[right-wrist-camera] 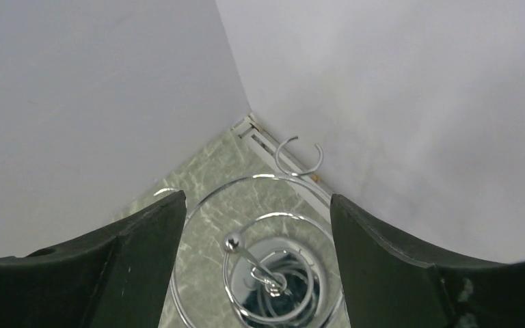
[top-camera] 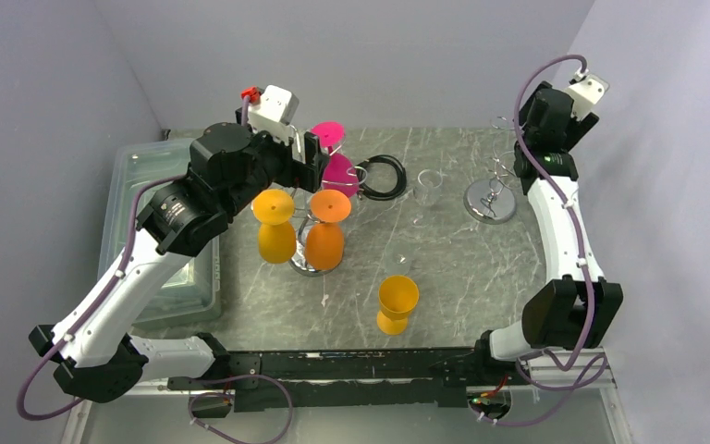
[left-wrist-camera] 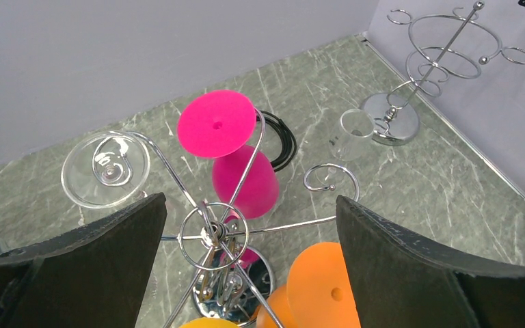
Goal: Take the wine glass off the wine glass rack
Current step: Move the wine rack to the center of the board, then pick up the wine glass from the wine rack.
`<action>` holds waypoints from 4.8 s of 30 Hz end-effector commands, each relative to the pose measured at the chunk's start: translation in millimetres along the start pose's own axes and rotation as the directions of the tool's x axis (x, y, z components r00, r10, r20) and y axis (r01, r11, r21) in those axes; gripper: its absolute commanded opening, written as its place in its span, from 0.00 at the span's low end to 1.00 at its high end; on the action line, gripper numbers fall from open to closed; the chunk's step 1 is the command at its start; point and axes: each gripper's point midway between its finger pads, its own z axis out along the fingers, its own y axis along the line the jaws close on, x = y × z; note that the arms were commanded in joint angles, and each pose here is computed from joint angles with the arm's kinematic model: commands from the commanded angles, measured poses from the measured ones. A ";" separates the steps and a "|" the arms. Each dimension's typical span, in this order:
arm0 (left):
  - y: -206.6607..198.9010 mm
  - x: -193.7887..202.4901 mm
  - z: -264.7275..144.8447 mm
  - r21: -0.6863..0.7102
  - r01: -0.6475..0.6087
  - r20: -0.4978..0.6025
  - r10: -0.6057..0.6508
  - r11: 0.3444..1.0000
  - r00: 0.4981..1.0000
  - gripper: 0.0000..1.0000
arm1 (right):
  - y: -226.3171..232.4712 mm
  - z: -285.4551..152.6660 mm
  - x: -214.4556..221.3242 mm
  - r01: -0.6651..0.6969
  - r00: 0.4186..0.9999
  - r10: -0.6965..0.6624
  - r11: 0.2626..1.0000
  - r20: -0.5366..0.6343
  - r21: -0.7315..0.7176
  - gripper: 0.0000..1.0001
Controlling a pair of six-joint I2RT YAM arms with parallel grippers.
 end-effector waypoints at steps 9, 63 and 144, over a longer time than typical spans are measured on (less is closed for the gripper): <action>7.4 -25.1 0.9 -0.053 0.000 0.036 0.002 0.999 0.999 0.99 | -30.8 -68.9 -0.1 -0.074 0.981 0.074 0.997 -0.177 0.002 1.00; -61.9 90.9 -8.6 -0.152 -0.167 -0.380 0.099 0.974 0.920 0.99 | 48.5 -168.1 30.9 -0.146 0.922 -0.035 0.890 -0.385 -0.431 1.00; -40.5 59.6 -28.5 -0.146 -0.100 -0.239 0.063 0.984 0.969 0.55 | 42.6 -169.7 31.9 -0.154 0.924 -0.017 0.897 -0.381 -0.414 1.00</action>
